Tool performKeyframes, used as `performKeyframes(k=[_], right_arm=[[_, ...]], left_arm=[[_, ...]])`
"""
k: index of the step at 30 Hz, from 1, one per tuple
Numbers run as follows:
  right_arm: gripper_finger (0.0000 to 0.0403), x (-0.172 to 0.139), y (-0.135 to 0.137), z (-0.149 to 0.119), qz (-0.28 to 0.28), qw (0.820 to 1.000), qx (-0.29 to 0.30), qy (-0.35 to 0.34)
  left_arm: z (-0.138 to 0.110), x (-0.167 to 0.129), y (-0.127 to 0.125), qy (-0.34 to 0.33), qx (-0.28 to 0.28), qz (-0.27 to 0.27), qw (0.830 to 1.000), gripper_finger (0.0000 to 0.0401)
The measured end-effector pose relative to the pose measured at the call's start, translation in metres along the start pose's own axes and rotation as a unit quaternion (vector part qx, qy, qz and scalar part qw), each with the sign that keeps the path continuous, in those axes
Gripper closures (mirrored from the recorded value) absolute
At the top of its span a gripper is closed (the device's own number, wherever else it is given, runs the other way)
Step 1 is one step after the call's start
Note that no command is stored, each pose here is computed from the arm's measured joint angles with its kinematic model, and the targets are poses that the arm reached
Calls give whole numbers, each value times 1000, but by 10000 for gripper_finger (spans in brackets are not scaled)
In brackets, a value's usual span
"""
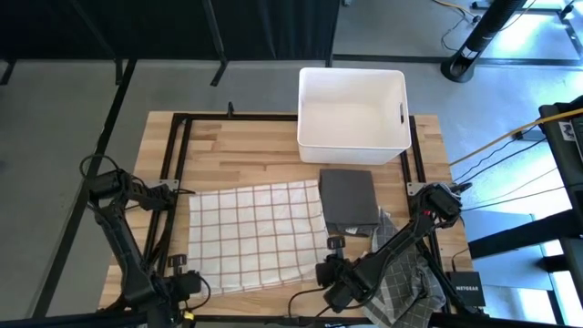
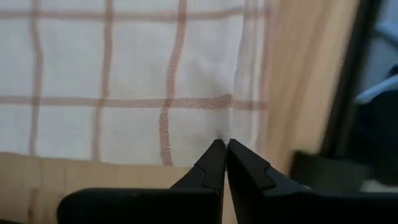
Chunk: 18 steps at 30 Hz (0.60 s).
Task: Fold towel
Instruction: Fold the white towel
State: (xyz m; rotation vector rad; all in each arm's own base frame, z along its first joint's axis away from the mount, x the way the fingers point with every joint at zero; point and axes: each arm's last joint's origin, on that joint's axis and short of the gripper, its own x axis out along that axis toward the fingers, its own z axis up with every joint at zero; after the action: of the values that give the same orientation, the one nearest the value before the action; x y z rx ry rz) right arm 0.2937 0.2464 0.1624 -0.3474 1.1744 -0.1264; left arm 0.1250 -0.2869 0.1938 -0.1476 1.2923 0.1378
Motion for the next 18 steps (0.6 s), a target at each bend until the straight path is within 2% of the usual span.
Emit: performKeyframes(k=[5,13,18], right_arm=[[391,-18,-16,5,-35,998,23,-37],[395,-37,-60,18,-78,991,76,-71],[399,-49,-92,25,-105,984,114,-93]], left_arm=[[9,-32,6,-39,-29,-7,999,393],[19,-71,36,-125,-65,68,988,394],[26,-99,49,-176,-72,67,979,394]])
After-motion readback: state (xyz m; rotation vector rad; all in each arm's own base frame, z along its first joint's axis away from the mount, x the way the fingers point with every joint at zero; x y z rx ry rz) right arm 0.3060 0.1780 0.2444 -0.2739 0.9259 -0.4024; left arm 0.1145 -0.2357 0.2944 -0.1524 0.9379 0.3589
